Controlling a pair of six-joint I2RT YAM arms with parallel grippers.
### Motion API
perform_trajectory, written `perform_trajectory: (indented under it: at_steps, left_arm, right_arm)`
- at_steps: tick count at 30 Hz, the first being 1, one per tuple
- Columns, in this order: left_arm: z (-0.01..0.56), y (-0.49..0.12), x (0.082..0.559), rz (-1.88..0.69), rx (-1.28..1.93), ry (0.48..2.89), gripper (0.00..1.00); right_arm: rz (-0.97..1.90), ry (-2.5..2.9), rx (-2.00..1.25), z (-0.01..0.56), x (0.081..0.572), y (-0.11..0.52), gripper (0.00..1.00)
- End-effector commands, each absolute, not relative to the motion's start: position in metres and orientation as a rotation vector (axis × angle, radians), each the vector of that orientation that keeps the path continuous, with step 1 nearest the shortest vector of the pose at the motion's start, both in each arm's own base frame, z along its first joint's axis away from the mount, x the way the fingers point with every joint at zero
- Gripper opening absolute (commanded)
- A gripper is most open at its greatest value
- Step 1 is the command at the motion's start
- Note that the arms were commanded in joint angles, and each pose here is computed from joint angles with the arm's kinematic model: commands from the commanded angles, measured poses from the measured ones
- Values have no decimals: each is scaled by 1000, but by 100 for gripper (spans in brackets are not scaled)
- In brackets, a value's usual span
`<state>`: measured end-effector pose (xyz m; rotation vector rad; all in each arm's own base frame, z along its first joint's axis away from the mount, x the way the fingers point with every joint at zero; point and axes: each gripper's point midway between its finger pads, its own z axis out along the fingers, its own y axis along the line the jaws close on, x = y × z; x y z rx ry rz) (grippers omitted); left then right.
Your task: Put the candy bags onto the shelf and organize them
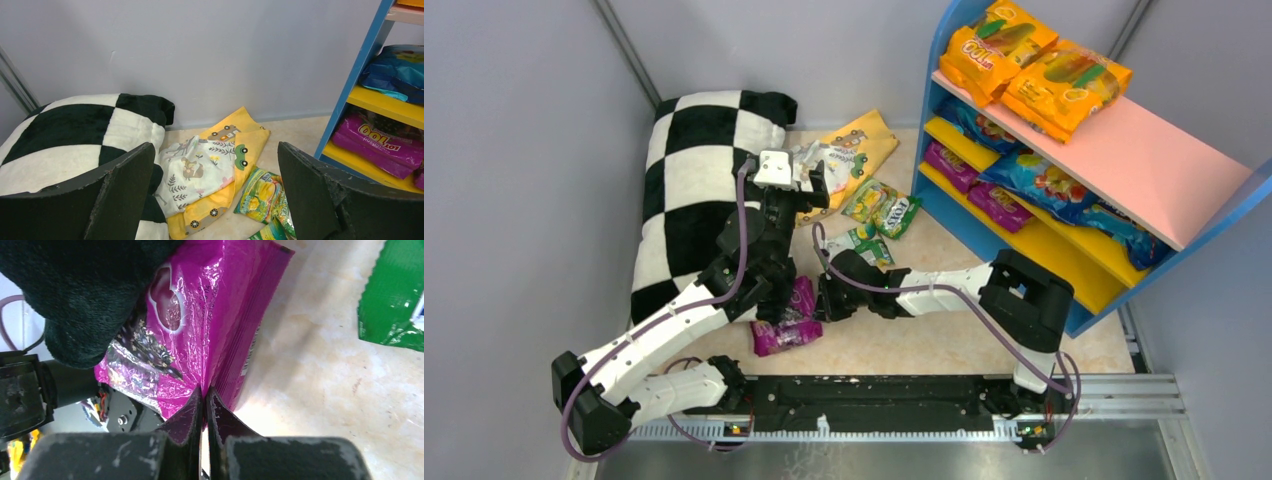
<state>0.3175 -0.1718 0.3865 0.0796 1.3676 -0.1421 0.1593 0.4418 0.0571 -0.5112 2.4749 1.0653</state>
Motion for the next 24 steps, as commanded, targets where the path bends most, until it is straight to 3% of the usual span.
perform_trajectory:
  at_steps: [1,10,16,17,19,24]
  left_arm:
    - [411,-166,316,-169,30,1311,99]
    - [411,-168,315,-185,30,1313,99]
    - [409,-170,316,-190,29,1321,99]
    - [408,-171,317,-191,32,1324,99]
    - [407,-171,318,-190,32,1327,99]
    - [405,-171,319,-181,33,1331,99]
  right_arm:
    - [892,2474,-570,62,164,420,0]
    - [282,2494,-879,51,171,291,0]
    - [171,2576,-704,60,204,209,0]
    - [124,2571,-655,67,212,198,7]
    - [29,2514,-567,87,231,181,31]
    - [4,2430,-562,131,243,185,57]
